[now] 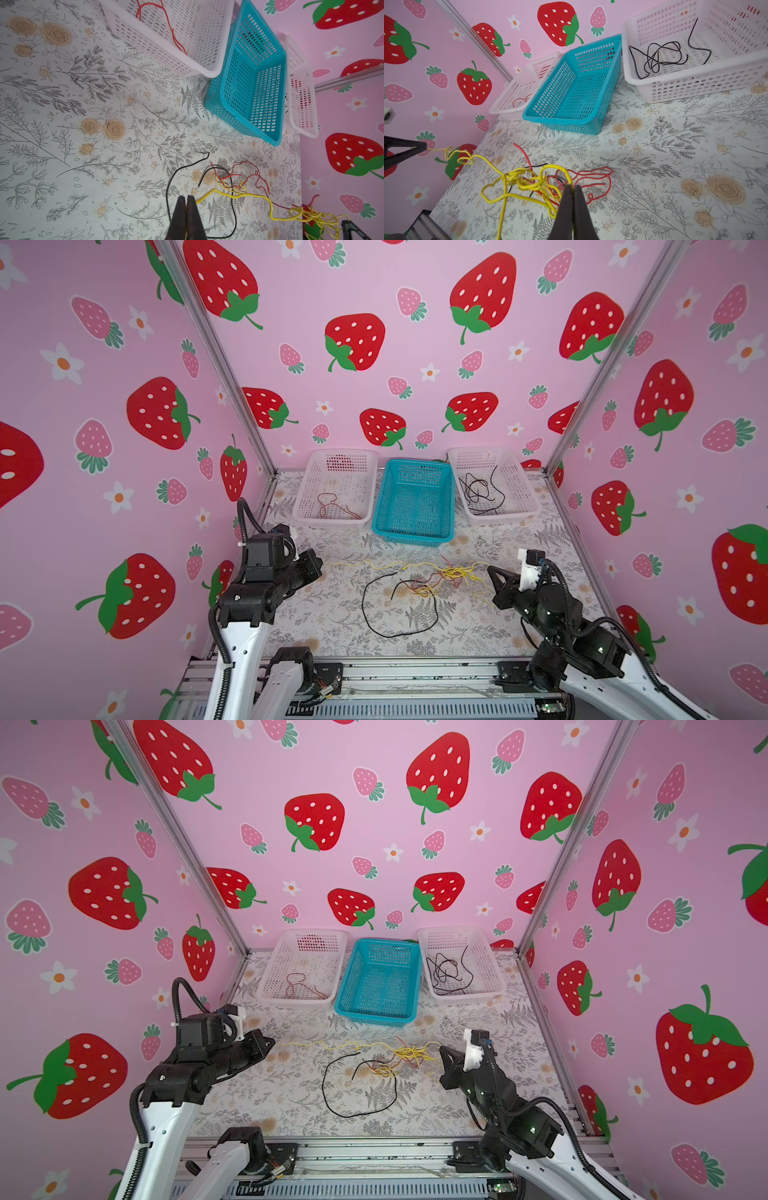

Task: Untangle the cables
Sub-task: 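Lower the yellow wires onto the table with the right gripper and regrasp them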

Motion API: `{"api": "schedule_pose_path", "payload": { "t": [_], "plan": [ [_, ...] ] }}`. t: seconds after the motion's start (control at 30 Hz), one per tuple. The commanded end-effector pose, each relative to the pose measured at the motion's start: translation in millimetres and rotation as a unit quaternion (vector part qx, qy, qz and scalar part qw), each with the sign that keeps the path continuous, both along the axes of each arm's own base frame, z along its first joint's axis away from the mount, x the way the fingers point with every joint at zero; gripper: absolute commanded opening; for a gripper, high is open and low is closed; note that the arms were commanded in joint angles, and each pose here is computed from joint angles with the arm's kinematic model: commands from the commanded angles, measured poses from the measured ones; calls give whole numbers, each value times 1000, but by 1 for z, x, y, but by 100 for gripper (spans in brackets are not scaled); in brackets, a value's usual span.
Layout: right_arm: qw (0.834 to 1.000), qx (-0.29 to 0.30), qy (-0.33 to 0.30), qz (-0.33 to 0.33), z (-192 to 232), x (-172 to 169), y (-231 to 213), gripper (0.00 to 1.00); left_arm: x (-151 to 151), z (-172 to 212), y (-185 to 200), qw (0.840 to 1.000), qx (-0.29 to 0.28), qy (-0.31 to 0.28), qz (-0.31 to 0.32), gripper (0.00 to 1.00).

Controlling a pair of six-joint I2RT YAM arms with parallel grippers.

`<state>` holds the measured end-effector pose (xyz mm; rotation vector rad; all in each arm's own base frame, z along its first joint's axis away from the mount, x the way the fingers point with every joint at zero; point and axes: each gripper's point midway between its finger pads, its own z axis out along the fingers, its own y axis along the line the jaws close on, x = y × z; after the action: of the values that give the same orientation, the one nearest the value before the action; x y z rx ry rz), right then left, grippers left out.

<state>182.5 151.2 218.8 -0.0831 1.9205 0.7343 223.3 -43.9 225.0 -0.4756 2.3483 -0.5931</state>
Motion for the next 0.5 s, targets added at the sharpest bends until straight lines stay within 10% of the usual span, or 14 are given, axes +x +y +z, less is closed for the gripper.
{"api": "schedule_pose_path", "payload": {
  "t": [0.0,0.3,0.47],
  "plan": [
    [999,-15,20,-43,-14,8,-13,0,8,-6,27,997,25,-1,71,0],
    [990,-22,6,140,-16,-7,61,0,30,5,-34,990,-127,-16,-56,4],
    [990,-37,-1,135,-11,0,65,0,23,17,-35,991,-107,-32,-78,57]
  ]
}}
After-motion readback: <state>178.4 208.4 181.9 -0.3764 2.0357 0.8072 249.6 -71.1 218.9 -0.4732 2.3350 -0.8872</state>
